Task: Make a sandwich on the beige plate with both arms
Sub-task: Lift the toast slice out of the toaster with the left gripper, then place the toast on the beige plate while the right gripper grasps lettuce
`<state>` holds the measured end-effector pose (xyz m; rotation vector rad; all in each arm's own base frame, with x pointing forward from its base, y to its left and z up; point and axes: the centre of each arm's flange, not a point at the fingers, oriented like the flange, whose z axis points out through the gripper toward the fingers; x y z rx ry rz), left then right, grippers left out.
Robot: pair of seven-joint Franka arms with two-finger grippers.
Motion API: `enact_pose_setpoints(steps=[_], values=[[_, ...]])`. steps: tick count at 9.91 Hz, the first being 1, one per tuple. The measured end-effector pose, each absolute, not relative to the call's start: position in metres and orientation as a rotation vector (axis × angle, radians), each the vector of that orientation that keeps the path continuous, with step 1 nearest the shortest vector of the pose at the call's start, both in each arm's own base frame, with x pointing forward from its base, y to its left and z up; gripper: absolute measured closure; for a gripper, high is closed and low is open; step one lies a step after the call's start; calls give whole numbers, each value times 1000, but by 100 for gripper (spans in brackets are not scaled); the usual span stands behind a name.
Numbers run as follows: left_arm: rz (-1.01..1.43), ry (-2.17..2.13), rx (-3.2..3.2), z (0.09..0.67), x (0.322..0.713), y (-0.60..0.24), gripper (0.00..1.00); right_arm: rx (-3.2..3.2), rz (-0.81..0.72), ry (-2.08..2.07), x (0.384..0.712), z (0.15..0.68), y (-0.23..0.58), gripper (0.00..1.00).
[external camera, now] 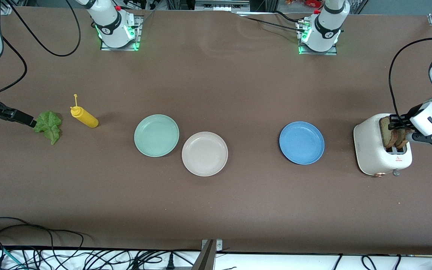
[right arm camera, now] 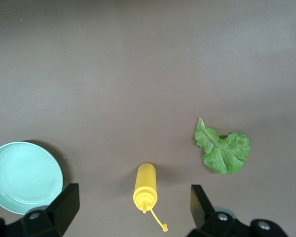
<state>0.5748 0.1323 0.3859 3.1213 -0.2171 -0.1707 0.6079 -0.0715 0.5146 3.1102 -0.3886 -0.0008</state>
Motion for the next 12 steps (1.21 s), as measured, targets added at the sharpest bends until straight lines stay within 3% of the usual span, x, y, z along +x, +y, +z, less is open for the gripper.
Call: enact_pose_setpoints(steps=[2, 8, 12], values=[[-155, -263, 3120, 401, 580, 133, 89, 3110, -1, -389, 608, 515, -72, 0], [-182, -287, 3101, 533, 600, 121, 92, 3110, -1, -392, 608, 515, -73, 0], [-180, -255, 2890, 544, 605, 59, 92, 3107, -1, -405, 607, 515, -77, 0]])
